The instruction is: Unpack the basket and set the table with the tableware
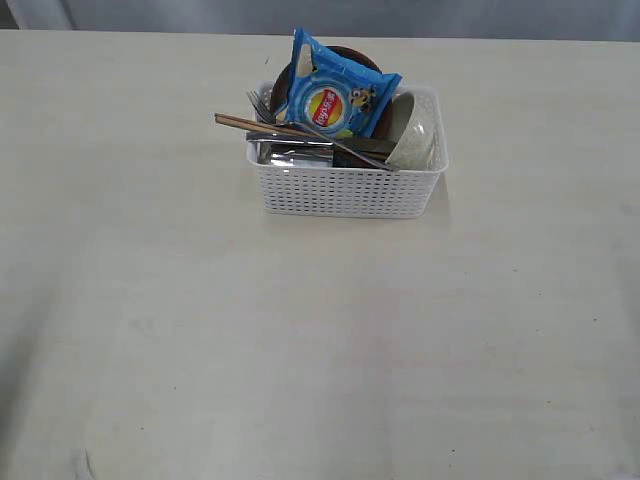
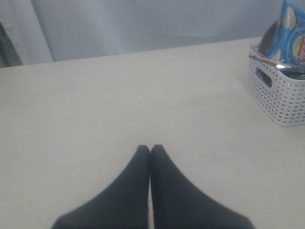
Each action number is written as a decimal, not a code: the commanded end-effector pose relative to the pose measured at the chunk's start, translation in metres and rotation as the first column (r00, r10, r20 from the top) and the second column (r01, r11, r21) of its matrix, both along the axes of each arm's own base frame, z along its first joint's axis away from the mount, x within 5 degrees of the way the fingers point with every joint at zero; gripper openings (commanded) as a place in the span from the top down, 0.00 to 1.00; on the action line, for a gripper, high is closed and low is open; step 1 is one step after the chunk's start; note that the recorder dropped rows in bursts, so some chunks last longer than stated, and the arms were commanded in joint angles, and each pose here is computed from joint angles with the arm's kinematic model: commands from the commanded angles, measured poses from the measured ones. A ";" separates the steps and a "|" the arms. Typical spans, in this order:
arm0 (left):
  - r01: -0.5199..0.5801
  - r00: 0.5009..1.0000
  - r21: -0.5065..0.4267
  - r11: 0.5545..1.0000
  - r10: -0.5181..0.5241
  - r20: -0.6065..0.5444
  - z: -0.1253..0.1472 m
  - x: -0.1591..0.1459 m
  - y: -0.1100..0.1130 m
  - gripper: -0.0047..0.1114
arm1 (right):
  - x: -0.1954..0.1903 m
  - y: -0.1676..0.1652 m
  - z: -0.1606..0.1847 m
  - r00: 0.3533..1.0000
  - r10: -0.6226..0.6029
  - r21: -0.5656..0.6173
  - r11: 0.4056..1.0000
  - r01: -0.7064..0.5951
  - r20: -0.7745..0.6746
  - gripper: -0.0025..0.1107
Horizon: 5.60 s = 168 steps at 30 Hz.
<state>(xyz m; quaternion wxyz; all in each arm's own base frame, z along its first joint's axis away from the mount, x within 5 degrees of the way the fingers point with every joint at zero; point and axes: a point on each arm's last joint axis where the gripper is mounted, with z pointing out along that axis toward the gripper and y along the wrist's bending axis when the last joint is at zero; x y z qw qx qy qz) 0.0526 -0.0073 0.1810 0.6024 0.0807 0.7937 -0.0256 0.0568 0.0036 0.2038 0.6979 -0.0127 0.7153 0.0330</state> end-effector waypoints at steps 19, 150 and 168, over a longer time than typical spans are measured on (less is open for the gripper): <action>-0.003 1.000 0.001 1.000 0.003 0.004 0.000 0.000 0.000 0.96 | -0.003 0.001 0.021 0.971 0.008 0.015 1.000 -0.012 0.238 0.98; -0.003 1.000 0.001 1.000 0.003 0.004 0.000 0.000 0.000 0.96 | 0.340 0.254 -0.015 0.102 0.156 0.028 0.665 -0.746 -0.983 0.80; -0.003 1.000 0.001 1.000 0.003 0.004 0.000 0.000 0.000 0.96 | 0.337 0.250 0.012 0.165 0.158 -0.016 0.671 -0.741 -0.974 0.98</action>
